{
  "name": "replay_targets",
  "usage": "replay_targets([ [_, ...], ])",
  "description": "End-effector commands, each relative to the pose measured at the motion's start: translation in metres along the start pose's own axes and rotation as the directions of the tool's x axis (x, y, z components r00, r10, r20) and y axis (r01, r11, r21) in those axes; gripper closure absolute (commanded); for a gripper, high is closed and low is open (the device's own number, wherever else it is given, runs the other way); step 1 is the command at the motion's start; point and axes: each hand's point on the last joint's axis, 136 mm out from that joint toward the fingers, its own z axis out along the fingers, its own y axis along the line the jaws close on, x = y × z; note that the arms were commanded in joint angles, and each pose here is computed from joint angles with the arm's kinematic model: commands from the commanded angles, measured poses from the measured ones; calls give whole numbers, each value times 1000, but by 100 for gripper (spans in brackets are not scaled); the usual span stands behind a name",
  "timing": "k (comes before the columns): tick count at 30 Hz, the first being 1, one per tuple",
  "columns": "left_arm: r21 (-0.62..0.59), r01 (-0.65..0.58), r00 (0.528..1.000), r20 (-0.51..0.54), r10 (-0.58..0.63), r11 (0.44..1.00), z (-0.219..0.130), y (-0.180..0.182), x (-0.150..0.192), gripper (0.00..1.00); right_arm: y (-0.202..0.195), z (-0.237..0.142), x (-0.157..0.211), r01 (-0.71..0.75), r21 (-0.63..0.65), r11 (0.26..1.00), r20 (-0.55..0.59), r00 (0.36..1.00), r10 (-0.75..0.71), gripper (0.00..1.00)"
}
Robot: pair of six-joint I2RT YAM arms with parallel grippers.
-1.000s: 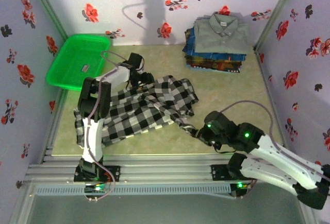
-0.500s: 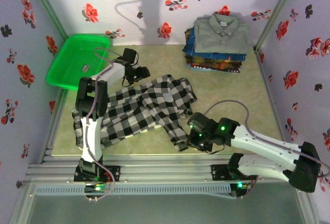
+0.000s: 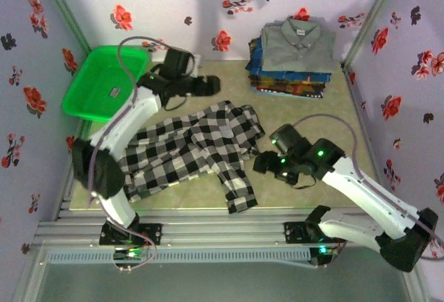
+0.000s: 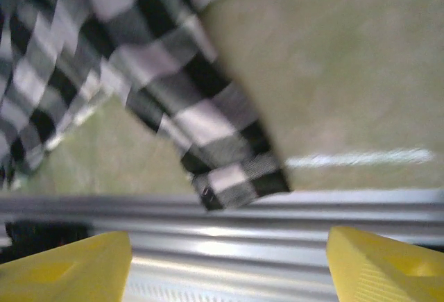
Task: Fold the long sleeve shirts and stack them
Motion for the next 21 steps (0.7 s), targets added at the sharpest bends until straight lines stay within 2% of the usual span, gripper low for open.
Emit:
replay_targets([
  [1,93,-258,901,-335,274,962,-5,-43,124,18,-36,-15,-23,14,97,995,32,999,-17,21],
  [4,210,-311,793,-481,375,927,-9,-79,202,20,-51,-18,-46,-45,90,995,48,998,41,19],
  [8,303,-358,676,-568,469,883,-6,-112,267,26,-68,-18,-66,-115,69,991,69,991,110,18],
  [11,301,-361,623,-626,468,883,13,-120,295,35,-74,-17,-72,-149,42,988,83,986,145,17],
  [17,286,-432,479,-731,486,855,32,-127,343,42,-74,-12,-64,-182,-13,983,80,980,183,16],
  [21,256,-466,451,-756,476,847,41,-122,356,45,-76,-9,-57,-200,-32,979,83,976,202,16],
])
